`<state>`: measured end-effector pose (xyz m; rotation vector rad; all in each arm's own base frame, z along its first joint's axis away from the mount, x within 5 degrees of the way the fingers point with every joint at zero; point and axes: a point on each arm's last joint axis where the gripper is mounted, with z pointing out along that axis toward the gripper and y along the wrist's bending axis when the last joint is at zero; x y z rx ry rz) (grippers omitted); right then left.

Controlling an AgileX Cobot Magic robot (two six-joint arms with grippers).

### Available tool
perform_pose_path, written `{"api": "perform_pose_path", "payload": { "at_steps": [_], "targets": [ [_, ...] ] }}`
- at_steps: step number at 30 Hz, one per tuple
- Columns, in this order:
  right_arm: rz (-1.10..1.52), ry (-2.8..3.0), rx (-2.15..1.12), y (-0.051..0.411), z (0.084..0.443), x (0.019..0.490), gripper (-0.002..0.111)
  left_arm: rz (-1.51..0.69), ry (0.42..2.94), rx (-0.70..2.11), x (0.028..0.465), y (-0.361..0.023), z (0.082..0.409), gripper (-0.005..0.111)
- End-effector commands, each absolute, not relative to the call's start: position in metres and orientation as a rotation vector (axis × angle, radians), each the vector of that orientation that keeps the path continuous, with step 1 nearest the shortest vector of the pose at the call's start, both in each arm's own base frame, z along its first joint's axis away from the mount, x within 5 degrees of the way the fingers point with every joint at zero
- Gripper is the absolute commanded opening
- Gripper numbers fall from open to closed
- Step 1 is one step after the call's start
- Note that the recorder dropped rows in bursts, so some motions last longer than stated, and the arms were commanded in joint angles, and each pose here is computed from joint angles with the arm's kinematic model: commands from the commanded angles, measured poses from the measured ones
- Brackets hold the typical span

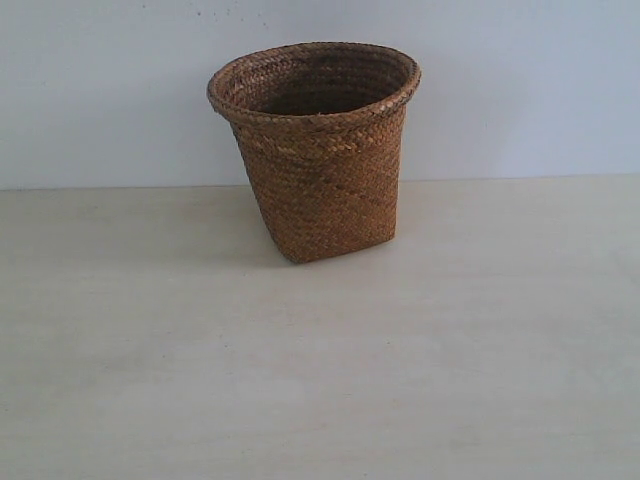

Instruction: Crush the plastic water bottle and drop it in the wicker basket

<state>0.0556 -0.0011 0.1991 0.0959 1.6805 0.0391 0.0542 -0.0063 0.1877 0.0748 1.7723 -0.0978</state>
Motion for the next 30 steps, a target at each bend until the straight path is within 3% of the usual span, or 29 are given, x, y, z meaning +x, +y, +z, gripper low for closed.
{"api": "perform_pose_path", "payload": {
  "at_steps": [1,30],
  "targets": [
    [-0.006,1.736,0.062,-0.0019,0.1902,0.0552,0.000,-0.102,1.776,0.066,0.0542,-0.0062,0.1867,0.004],
    [-0.047,1.806,0.035,-0.0029,0.1841,0.0539,0.000,-0.096,1.776,0.073,0.0542,-0.0062,0.1867,0.004]
  ]
}}
